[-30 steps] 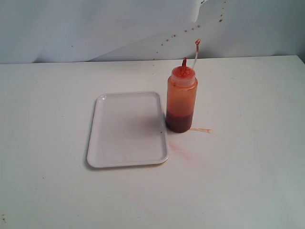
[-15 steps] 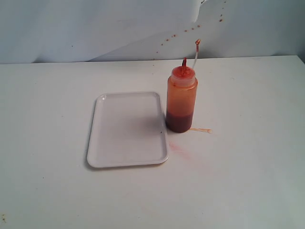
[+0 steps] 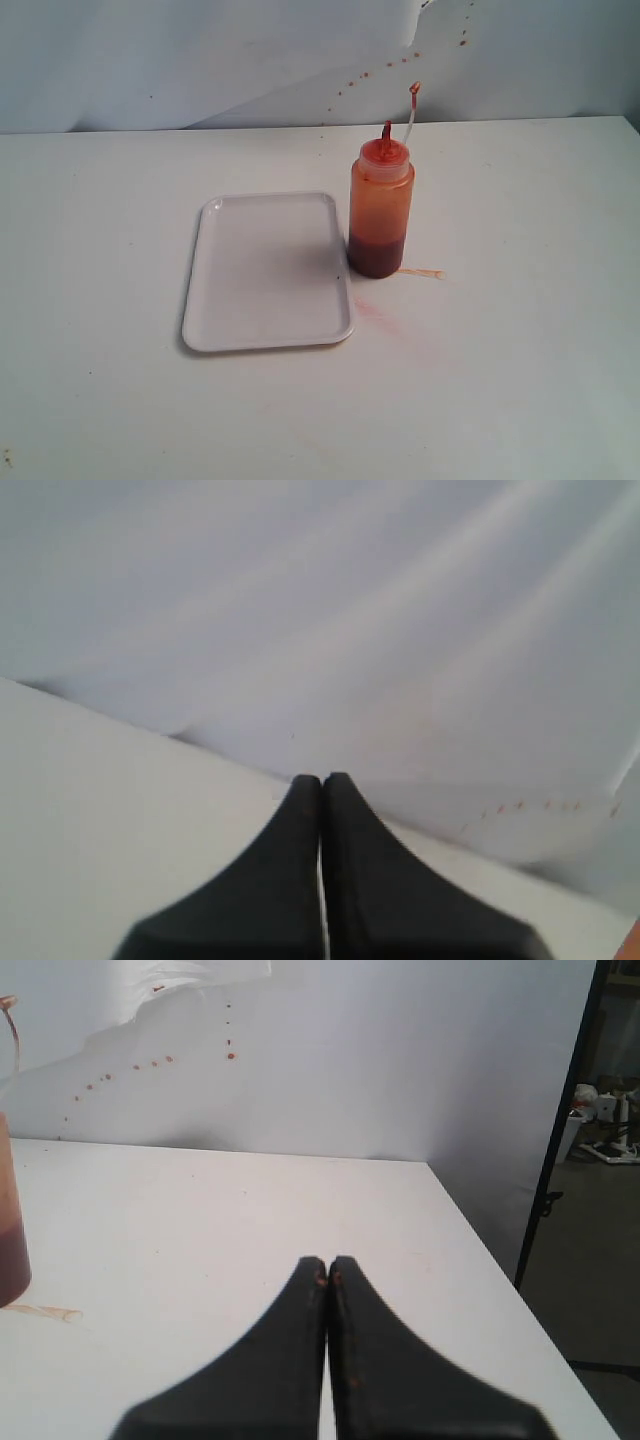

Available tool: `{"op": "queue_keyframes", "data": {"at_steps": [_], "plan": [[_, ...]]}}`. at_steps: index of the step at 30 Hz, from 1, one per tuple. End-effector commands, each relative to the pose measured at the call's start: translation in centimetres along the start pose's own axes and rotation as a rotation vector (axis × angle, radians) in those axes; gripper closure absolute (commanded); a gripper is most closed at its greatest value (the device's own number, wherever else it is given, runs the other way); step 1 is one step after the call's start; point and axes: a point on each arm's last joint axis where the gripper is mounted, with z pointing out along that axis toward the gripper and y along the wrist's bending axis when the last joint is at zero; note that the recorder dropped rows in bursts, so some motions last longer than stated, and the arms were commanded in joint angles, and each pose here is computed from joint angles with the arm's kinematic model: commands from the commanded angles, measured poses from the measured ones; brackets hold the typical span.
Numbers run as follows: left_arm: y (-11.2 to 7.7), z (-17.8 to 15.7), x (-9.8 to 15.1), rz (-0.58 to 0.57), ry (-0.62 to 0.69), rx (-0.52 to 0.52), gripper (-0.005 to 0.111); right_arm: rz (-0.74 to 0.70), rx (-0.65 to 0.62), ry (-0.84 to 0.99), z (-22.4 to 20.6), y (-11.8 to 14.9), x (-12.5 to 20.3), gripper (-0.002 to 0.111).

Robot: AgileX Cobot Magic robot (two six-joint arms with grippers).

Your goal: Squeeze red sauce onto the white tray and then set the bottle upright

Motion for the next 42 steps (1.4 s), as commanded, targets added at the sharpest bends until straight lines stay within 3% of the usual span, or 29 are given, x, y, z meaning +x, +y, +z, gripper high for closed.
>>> {"op": "queue_keyframes", "data": {"at_steps": [1, 4, 6, 9, 14, 16, 20, 24, 29, 32, 35, 40, 42], "plan": [[0.0, -0.3, -2.4, -0.203, -0.274, 0.032, 0.107, 0.007, -0.005, -0.002, 0.0, 0.0, 0.1, 0.108], [-0.6, -1.0, -4.1, -0.225, -0.469, 0.134, 0.107, 0.007, -0.005, -0.002, 0.0, 0.0, 0.1, 0.108], [-1.7, -1.8, -5.3, -0.133, -0.621, 0.247, 0.107, 0.007, -0.005, -0.002, 0.0, 0.0, 0.1, 0.108], [-2.6, -1.7, -6.1, -0.051, -0.682, 0.310, 0.107, 0.007, -0.005, -0.002, 0.0, 0.0, 0.1, 0.108], [-2.9, 2.1, -6.3, -0.014, -0.470, 0.226, 0.107, 0.007, -0.005, -0.002, 0.0, 0.0, 0.1, 0.108], [-3.2, 4.2, -5.6, -0.008, -0.363, 0.245, 0.107, 0.007, -0.005, -0.002, 0.0, 0.0, 0.1, 0.108], [-5.1, 8.2, -3.2, 0.117, -0.156, 0.460, 0.107, 0.007, -0.005, -0.002, 0.0, 0.0, 0.1, 0.108], [-6.1, 11.8, -1.0, 0.154, -0.029, 0.648, 0.107, 0.007, -0.005, -0.002, 0.0, 0.0, 0.1, 0.108], [-4.9, 16.7, 3.5, 0.112, 0.195, 0.640, 0.107, 0.007, -0.005, -0.002, 0.0, 0.0, 0.1, 0.108], [-3.7, 18.5, 7.0, 0.147, 0.338, 0.633, 0.107, 0.007, -0.005, -0.002, 0.0, 0.0, 0.1, 0.108], [-2.7, 19.4, 9.8, 0.196, 0.410, 0.641, 0.107, 0.007, -0.005, -0.002, 0.0, 0.0, 0.1, 0.108], [-1.4, 19.6, 13.6, 0.176, 0.528, 0.650, 0.107, 0.007, -0.005, -0.002, 0.0, 0.0, 0.1, 0.108], [-1.5, 19.4, 14.4, 0.194, 0.562, 0.708, 0.107, 0.007, -0.005, -0.002, 0.0, 0.0, 0.1, 0.108]]}}
